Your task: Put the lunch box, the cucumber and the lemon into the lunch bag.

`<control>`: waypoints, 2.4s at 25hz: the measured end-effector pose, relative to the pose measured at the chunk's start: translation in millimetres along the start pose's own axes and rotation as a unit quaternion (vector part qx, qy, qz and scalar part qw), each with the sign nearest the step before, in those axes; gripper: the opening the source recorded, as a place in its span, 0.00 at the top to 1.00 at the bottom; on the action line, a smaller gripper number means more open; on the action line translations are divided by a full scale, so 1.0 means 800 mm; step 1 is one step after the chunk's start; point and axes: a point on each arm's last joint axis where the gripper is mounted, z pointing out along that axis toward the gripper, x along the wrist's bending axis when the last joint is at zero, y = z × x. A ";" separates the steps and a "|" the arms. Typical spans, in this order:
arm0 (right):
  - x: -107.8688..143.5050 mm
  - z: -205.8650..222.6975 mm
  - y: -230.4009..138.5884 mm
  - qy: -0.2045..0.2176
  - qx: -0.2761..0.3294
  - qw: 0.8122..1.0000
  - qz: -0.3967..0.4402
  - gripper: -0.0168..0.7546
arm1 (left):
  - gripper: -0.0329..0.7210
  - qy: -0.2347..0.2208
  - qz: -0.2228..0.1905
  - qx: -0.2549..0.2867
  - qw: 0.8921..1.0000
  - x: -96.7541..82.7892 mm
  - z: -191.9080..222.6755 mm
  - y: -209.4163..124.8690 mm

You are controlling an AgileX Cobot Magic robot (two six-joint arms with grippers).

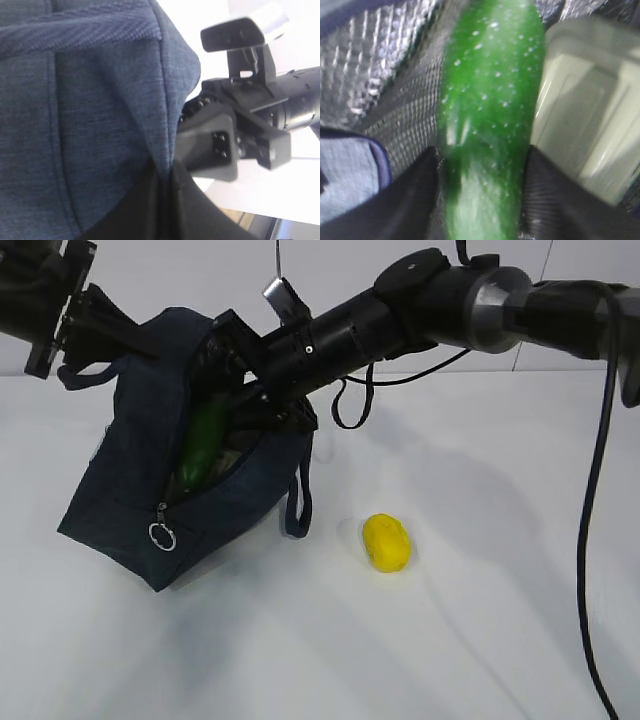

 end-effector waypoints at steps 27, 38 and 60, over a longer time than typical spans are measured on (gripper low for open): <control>0.050 -0.082 -0.020 -0.133 0.048 0.983 -0.118 0.34 | 0.97 0.074 0.024 0.032 0.996 0.022 -0.009 -0.006; 0.102 -0.158 -0.040 -0.291 -0.020 0.941 -0.170 0.34 | 0.97 0.090 0.031 0.041 0.995 0.025 -0.010 -0.008; 0.027 -0.152 -0.104 -0.421 0.090 0.889 -0.158 0.34 | 0.97 0.089 0.030 0.040 0.995 0.025 -0.010 -0.008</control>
